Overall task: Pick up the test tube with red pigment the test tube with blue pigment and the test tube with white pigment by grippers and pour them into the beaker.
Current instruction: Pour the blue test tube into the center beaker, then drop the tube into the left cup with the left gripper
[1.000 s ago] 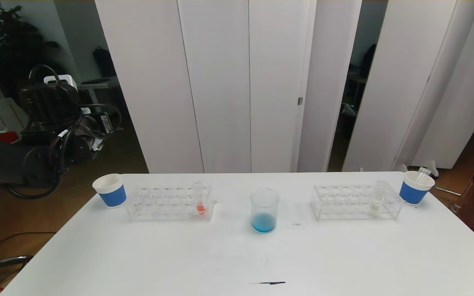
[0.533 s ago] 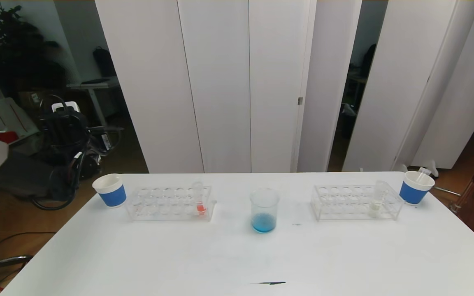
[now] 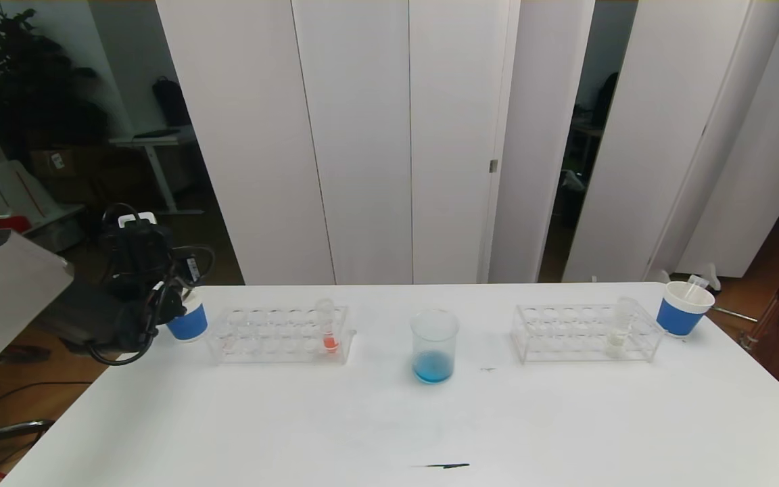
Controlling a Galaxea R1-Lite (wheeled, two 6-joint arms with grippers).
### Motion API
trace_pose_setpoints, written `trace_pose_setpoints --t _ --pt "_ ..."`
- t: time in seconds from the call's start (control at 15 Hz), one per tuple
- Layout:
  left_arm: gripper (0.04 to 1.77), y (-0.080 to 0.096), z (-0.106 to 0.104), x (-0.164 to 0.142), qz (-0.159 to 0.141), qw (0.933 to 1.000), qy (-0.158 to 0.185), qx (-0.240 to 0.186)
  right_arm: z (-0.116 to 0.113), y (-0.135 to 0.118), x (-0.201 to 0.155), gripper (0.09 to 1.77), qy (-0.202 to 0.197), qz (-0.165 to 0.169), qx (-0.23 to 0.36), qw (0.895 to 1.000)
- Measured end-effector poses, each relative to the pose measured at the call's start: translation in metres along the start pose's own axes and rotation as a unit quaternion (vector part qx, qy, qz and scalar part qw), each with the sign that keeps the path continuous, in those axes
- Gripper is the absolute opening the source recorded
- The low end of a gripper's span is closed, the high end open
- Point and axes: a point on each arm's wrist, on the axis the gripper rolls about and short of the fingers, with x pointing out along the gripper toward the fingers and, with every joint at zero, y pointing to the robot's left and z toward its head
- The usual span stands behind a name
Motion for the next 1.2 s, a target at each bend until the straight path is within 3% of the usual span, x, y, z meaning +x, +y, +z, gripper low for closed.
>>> trace_pose_setpoints --t 0.33,0.8,0.93,1.0,1.07,1.13,1.2 --pt "0.57 -0.004 -0.029 0.009 0.006 0.9996 0.026 -0.004 0.000 0.000 0.000 1.75 0.000 0.000 0.000 1.000" --pt "0.58 -0.005 -0.037 0.012 0.008 0.9994 0.034 0.001 0.000 0.000 0.000 1.75 0.000 0.000 0.000 1.000" --pt "0.99 -0.005 -0.037 0.011 0.008 0.9994 0.035 0.001 0.000 0.000 0.000 1.75 0.000 0.000 0.000 1.000" --pt "1.40 -0.005 -0.037 0.011 0.008 0.9994 0.035 0.002 0.000 0.000 0.000 1.75 0.000 0.000 0.000 1.000" --pt "1.63 -0.005 -0.035 0.010 0.009 0.9994 0.034 0.002 0.000 0.000 0.000 1.75 0.000 0.000 0.000 1.000" --pt "1.74 -0.005 -0.033 0.009 0.008 0.9994 0.032 0.002 0.000 0.000 0.000 1.75 0.000 0.000 0.000 1.000" --pt "1.75 -0.004 -0.031 0.008 0.009 0.9995 0.031 0.001 0.000 0.000 0.000 1.75 0.000 0.000 0.000 1.000"
